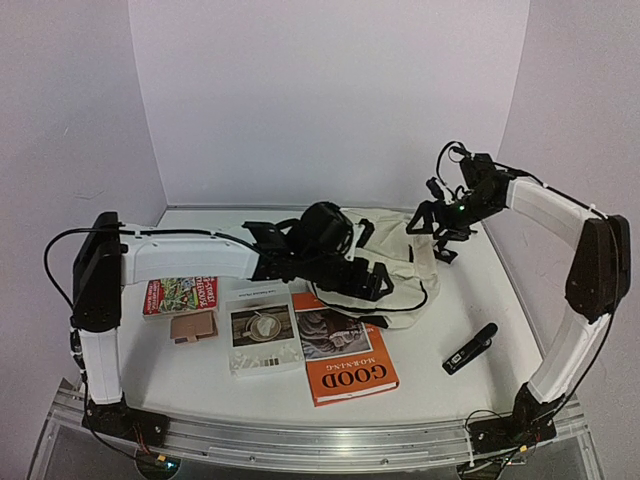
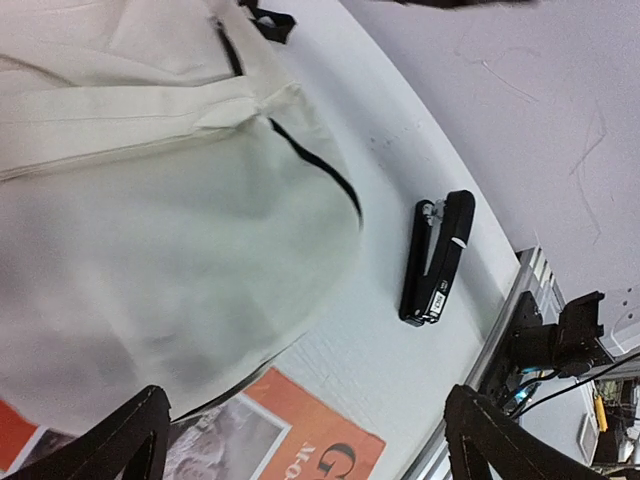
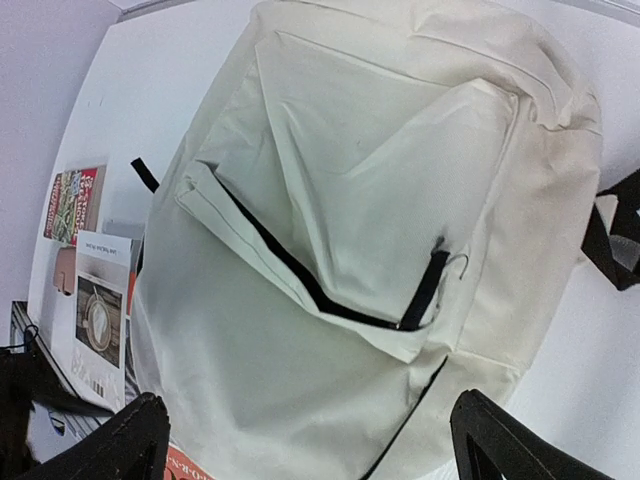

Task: Pack the student bag
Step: Adjust the student bag at the center of the board.

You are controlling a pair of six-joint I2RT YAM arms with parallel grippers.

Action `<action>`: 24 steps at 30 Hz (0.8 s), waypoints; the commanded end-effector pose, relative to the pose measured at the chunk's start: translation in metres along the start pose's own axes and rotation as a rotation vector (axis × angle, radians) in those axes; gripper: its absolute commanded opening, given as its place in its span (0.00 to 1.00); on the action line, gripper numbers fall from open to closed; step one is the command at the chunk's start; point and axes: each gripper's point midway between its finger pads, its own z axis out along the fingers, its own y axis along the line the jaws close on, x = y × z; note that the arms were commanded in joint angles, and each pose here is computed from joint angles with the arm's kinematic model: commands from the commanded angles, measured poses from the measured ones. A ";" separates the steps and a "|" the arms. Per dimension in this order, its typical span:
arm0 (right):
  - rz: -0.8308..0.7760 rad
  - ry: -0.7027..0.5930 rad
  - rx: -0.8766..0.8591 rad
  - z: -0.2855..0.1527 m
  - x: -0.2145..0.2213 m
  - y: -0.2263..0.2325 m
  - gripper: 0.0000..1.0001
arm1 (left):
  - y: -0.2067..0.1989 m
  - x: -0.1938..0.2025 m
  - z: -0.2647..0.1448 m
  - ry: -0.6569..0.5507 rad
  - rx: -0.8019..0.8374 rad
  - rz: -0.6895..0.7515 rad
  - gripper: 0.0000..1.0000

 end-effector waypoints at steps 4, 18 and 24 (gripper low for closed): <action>-0.041 0.091 -0.033 -0.006 0.050 0.005 0.98 | 0.105 -0.069 -0.095 -0.191 -0.139 -0.148 0.96; -0.014 0.105 -0.084 0.010 0.037 0.014 0.98 | 0.195 -0.097 -0.072 -0.117 -0.185 -0.185 0.61; -0.028 0.116 -0.089 0.015 0.042 0.019 0.98 | 0.193 -0.105 -0.049 -0.086 -0.124 -0.168 0.56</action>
